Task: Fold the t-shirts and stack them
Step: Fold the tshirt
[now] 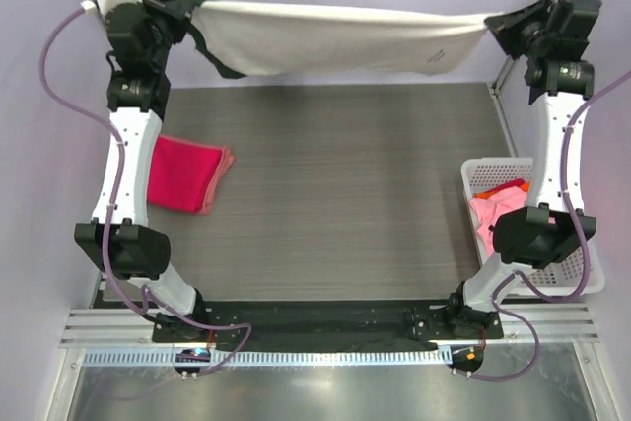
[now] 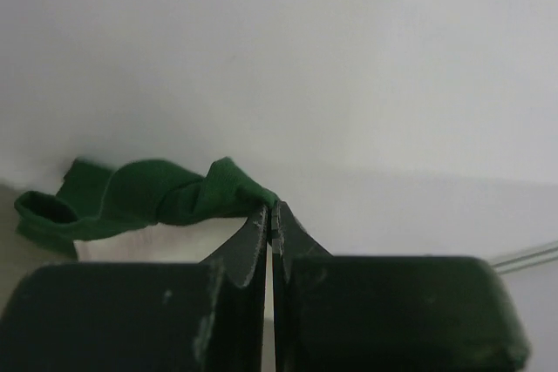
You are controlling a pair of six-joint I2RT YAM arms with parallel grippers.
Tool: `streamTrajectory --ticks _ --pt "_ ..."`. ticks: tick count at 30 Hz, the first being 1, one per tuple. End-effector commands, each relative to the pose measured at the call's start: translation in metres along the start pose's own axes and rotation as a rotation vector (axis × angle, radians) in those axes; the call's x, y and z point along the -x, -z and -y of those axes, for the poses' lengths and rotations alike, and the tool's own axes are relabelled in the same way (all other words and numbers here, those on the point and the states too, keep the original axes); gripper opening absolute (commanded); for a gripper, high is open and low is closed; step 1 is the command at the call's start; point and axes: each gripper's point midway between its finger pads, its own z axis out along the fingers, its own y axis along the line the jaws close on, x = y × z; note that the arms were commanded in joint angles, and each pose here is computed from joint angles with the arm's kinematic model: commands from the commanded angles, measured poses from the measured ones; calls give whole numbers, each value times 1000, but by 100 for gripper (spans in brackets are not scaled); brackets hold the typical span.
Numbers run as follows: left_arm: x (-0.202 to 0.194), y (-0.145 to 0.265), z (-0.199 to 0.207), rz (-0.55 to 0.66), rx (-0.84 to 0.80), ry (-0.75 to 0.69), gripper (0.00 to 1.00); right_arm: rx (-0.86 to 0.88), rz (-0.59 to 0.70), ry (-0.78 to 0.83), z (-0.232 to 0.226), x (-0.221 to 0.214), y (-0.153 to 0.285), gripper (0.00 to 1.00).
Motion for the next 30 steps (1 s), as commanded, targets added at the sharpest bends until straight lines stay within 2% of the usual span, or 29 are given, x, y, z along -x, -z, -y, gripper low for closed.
streamTrajectory --ticks 1,2,3,4,5,6,7,8,9,11,14,15,18,22,24,25,27,30 --pt "-38 -7 -76 -33 102 -53 0 -87 -80 -43 64 -41 -25 1" --pt "-35 1 -72 -12 74 -52 0 -89 -85 -37 69 -46 -20 1" --pt "-45 7 -86 -24 92 -48 0 -80 -85 -34 74 -52 -22 1" --pt "-54 14 -97 -34 100 -48 0 -122 -136 -47 100 -77 -22 1" --pt "-81 24 -132 -76 150 -35 0 -133 -136 -40 107 -82 -17 1" --pt "-83 36 -134 -75 146 -26 0 -134 -135 -38 114 -88 -15 1" --pt "-92 42 -145 -87 161 -14 0 -180 -180 -56 140 -113 -12 1" --pt "-116 57 -175 -131 214 4 0 -177 -180 -47 142 -118 -5 1" --pt "-119 66 -177 -137 214 11 0 -216 -212 -57 165 -138 0 1" --pt "-143 89 -206 -188 273 22 0 -238 -215 -58 180 -152 11 1" --pt "-153 116 -219 -204 305 41 0 -275 -251 -60 208 -183 30 1" --pt "-166 130 -236 -232 343 37 0 -299 -272 -63 220 -196 39 1" --pt "-185 160 -255 -289 397 35 0 -335 -315 -69 242 -221 57 1" --pt "-200 198 -273 -322 435 34 0 -362 -302 -53 253 -233 85 1" --pt "-195 212 -269 -308 418 29 0 -401 -314 -57 265 -245 100 1" --pt "-201 225 -280 -323 461 25 0 -413 -298 -51 267 -244 107 1" --pt "-196 236 -274 -315 447 21 0 -421 -283 -44 269 -248 123 1" --pt "-202 266 -285 -351 516 23 0 -446 -248 -33 274 -248 144 1"
